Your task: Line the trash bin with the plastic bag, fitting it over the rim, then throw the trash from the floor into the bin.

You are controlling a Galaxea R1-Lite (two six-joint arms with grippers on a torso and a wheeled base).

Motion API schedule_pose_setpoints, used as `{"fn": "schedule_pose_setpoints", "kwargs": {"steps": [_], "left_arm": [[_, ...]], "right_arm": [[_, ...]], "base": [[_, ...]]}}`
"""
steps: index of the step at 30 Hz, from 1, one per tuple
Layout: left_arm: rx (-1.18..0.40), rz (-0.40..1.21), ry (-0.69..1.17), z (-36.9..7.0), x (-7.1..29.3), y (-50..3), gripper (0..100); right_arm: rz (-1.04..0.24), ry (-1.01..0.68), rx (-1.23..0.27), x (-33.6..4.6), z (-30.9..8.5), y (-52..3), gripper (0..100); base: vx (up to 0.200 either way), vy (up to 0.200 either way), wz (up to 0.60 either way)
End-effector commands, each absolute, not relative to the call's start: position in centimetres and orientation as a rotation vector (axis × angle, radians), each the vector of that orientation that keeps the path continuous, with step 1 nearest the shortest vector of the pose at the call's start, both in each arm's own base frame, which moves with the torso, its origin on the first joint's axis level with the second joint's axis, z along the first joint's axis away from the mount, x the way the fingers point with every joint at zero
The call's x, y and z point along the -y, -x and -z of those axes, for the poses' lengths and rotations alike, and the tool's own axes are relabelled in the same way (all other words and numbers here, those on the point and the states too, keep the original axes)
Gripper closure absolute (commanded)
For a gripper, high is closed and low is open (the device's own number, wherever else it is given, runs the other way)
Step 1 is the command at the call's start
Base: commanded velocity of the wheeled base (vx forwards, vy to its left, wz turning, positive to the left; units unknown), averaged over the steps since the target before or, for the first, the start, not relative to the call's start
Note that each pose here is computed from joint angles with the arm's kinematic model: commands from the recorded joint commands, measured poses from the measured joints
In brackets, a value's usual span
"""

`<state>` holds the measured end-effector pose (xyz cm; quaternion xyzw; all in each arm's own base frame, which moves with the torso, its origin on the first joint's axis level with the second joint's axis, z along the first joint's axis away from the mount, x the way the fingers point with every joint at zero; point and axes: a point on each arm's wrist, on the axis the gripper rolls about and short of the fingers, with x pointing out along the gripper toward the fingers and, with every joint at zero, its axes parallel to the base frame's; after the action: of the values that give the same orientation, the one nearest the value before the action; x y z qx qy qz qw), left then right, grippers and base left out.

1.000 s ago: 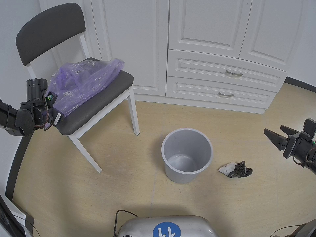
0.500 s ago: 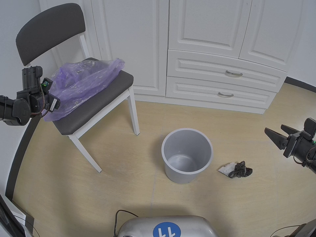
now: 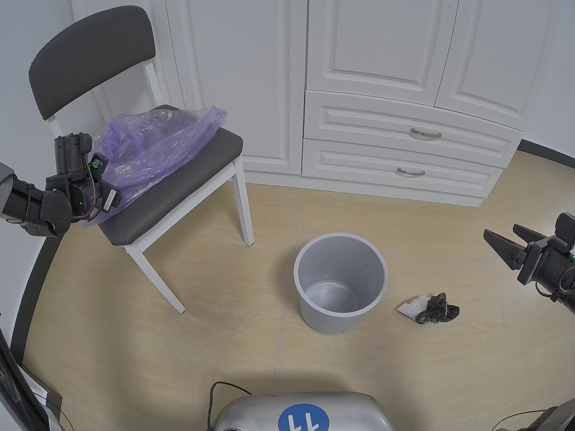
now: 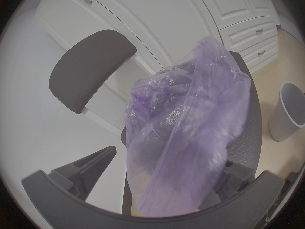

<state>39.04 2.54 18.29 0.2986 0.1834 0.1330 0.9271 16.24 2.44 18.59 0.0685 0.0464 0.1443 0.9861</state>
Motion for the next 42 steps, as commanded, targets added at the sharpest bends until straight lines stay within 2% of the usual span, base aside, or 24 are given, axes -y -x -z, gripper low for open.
{"fn": "schedule_pose_setpoints", "kwargs": {"steps": [1,6,7,22,25,33,35,42], "left_arm": [[-0.387,-0.267,-0.613,-17.7,-2.5,-39.4,0],[-0.343,-0.277,-0.610,-18.5,-2.5,-39.7,0],[-0.339,-0.275,-0.610,-18.6,-2.3,-39.7,100],[-0.298,-0.175,-0.592,-18.9,-0.5,-39.1,100],[-0.270,-0.050,-0.519,-18.1,0.4,-38.6,100],[-0.192,0.014,-0.306,-18.6,3.2,-37.3,100],[-0.153,0.039,-0.211,-19.3,4.5,-37.2,100],[-0.129,0.098,-0.168,-19.3,5.8,-38.4,100]], "right_arm": [[-0.290,-0.145,-0.090,-2.4,-18.6,-16.2,0],[-0.289,-0.154,-0.086,-2.4,-18.8,-16.2,0],[-0.287,-0.154,-0.087,-2.4,-18.8,-16.2,0],[-0.278,-0.148,-0.070,-2.0,-19.0,-16.0,0],[-0.293,-0.133,-0.043,-2.1,-19.4,-15.3,0],[-0.299,-0.123,0.018,-2.0,-20.5,-14.0,0],[-0.297,-0.110,0.005,-1.9,-20.6,-13.5,0],[-0.302,-0.103,-0.099,-2.1,-20.6,-13.8,0]], "base": [[0.000,0.000,0.00],[0.000,0.000,0.00],[0.000,0.000,0.00],[0.000,0.000,0.00],[0.000,0.000,0.00],[0.000,0.000,0.00],[0.000,0.000,0.00],[0.000,0.000,0.00]]}}
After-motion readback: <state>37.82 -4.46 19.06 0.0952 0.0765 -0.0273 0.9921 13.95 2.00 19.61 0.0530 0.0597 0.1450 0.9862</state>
